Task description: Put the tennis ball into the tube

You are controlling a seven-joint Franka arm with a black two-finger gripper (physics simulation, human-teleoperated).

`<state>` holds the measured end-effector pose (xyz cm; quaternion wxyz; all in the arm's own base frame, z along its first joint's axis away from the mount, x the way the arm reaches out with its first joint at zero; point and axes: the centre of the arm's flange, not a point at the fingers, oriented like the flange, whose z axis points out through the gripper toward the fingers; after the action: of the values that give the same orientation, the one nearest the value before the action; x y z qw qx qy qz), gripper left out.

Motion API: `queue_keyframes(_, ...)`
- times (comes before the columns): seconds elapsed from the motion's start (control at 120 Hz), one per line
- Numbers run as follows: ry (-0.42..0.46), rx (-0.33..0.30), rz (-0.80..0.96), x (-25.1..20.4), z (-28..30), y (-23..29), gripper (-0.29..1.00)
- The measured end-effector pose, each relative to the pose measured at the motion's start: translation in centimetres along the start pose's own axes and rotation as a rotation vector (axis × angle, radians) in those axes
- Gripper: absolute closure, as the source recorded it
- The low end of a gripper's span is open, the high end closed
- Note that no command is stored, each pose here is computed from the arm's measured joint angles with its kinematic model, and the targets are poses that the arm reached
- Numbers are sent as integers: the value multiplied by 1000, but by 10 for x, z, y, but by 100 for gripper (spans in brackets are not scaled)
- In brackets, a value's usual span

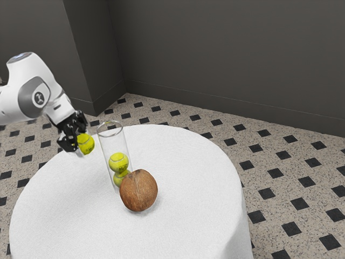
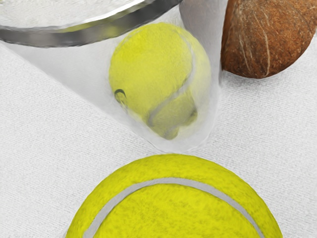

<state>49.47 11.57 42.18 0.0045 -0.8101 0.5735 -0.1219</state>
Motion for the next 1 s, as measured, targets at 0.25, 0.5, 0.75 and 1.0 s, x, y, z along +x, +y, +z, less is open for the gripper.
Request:
queue_keyframes(0.25, -81, -38, -69, 8, -60, 10, 43)
queue_keyframes(0.5, -149, -98, -200, 42, -102, -5, 40)
queue_keyframes(0.75, -215, -160, -285, 89, -91, -39, 39)
queue_keyframes(1.0, -225, -214, -352, 123, -63, -55, 38)
